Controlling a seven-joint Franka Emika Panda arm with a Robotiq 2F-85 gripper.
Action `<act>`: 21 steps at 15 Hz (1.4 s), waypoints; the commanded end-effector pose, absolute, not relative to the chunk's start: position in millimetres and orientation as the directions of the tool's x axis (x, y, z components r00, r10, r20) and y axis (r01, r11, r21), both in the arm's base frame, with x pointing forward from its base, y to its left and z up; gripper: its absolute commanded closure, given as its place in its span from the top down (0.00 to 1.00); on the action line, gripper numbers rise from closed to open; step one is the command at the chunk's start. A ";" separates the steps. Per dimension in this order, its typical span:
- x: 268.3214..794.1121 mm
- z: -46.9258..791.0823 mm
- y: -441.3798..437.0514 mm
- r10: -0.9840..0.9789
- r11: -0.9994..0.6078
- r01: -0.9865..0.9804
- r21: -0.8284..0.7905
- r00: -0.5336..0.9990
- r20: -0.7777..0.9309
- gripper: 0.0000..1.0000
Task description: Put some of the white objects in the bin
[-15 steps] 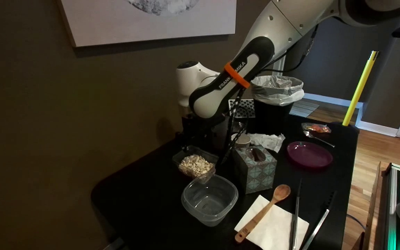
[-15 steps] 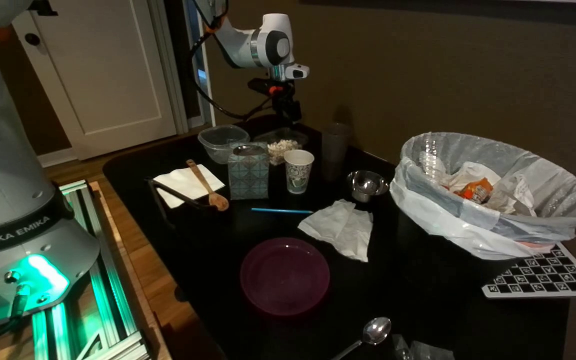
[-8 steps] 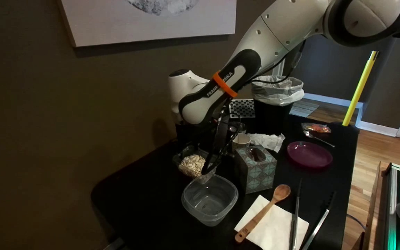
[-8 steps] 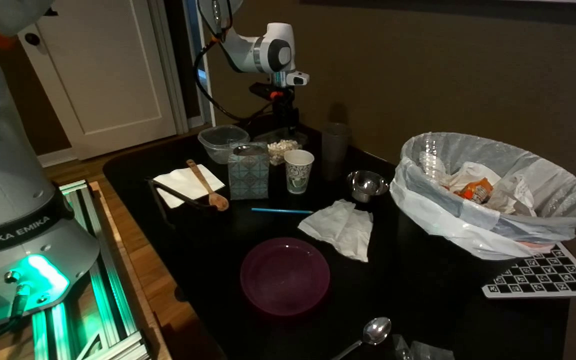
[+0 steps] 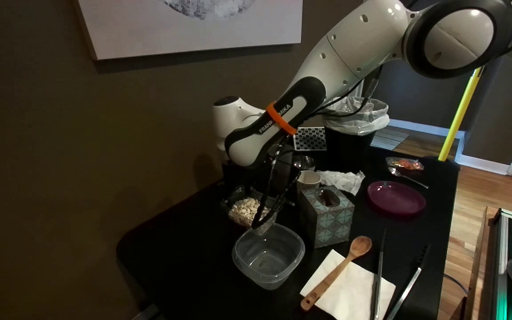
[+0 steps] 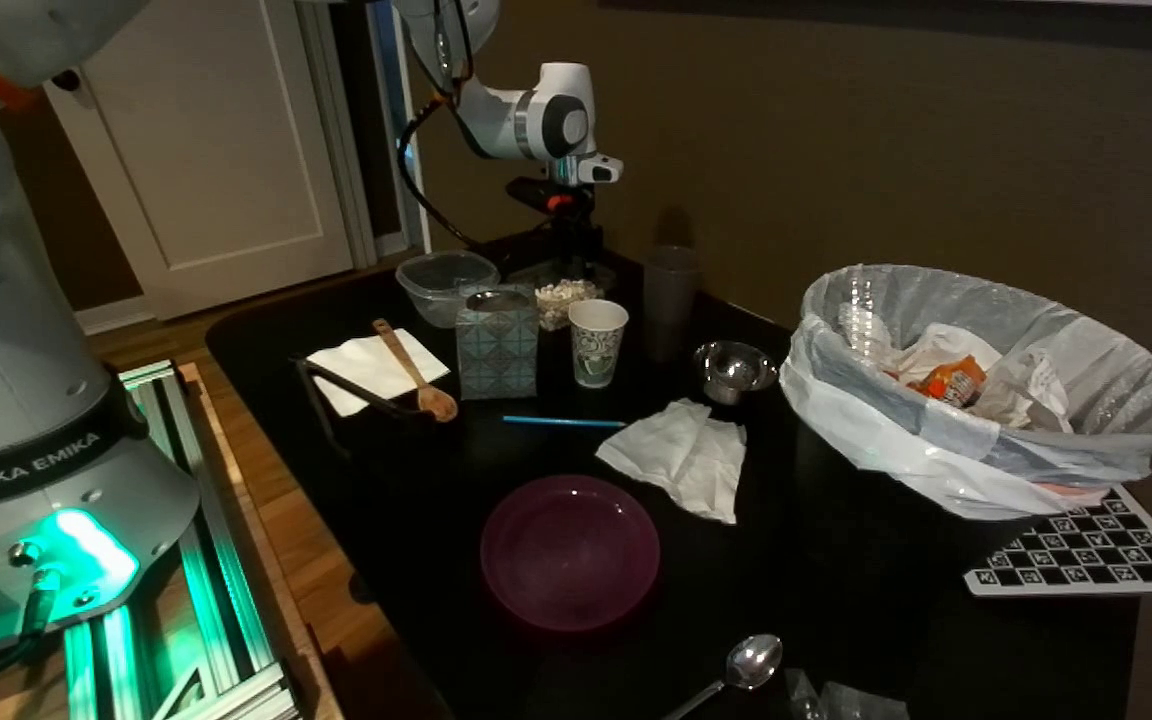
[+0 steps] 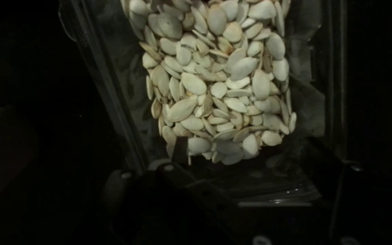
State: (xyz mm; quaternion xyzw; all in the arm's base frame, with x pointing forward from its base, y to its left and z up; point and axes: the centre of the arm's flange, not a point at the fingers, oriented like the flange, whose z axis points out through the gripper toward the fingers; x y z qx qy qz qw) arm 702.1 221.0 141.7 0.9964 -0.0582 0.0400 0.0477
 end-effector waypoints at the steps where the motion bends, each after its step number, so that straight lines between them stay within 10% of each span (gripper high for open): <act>1: 715.8 128.7 225.5 -0.109 -0.989 -0.114 0.098 0.992 0.062 0.83; 16: 713.0 104.4 227.0 -0.107 -0.988 -0.108 0.107 0.994 0.013 0.68; 17: 713.3 104.6 227.0 -0.108 -0.988 -0.109 0.106 0.994 0.012 0.45; 21: 714.8 109.8 227.9 -0.112 -0.988 -0.113 0.106 0.994 0.013 0.27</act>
